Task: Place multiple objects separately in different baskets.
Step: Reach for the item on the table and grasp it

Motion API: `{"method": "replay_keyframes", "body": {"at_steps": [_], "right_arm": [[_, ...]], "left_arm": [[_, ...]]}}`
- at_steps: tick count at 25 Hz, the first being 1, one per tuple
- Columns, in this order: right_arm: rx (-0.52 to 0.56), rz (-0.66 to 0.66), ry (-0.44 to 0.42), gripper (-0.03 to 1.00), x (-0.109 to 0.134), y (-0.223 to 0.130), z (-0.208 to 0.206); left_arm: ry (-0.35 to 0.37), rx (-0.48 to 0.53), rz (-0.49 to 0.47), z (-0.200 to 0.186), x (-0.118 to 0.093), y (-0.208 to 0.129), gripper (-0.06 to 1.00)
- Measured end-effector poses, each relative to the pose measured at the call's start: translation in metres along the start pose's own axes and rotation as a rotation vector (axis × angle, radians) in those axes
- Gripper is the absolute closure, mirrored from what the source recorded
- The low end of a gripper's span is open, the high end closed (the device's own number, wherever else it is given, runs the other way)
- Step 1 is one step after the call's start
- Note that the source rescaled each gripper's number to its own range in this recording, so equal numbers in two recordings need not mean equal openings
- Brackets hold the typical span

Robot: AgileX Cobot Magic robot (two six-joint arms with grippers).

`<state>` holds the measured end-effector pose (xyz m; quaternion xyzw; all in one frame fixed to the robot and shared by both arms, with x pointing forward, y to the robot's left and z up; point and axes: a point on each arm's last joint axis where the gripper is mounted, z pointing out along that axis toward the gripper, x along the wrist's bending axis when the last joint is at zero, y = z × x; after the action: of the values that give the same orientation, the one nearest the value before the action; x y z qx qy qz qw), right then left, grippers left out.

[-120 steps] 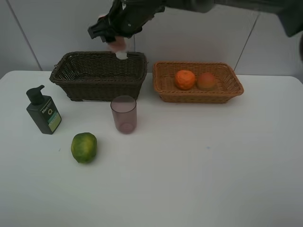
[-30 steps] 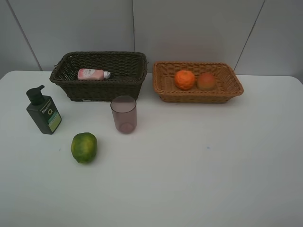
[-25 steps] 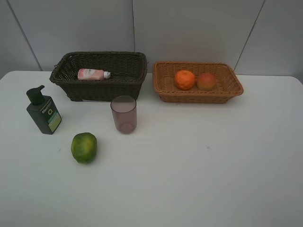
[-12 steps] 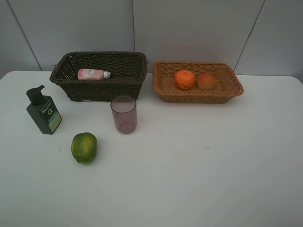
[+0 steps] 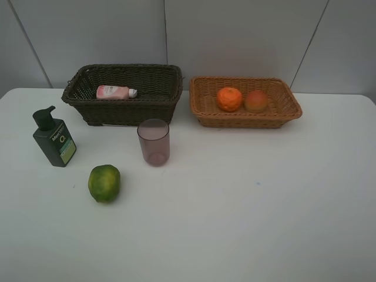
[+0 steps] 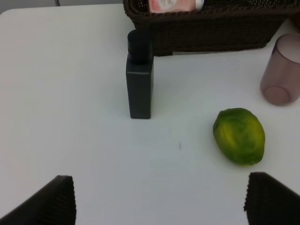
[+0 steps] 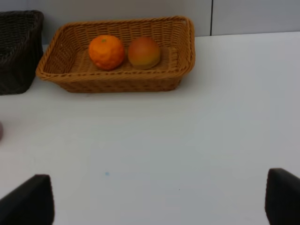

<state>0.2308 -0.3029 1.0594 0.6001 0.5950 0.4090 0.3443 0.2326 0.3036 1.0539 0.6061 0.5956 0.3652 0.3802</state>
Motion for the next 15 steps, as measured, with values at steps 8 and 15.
{"method": "replay_keyframes", "body": {"at_steps": [8, 15], "right_arm": [[-0.002, -0.017, -0.026, 0.01, 0.0010, -0.0001, -0.0001], [-0.008, 0.016, -0.116, 0.01, 0.0020, -0.0003, -0.0002]], "left_arm": [[0.000, 0.000, 0.000, 0.0000, 0.0000, 0.0000, 0.01], [0.000, 0.000, 0.000, 0.0000, 0.0000, 0.0000, 0.01]]}}
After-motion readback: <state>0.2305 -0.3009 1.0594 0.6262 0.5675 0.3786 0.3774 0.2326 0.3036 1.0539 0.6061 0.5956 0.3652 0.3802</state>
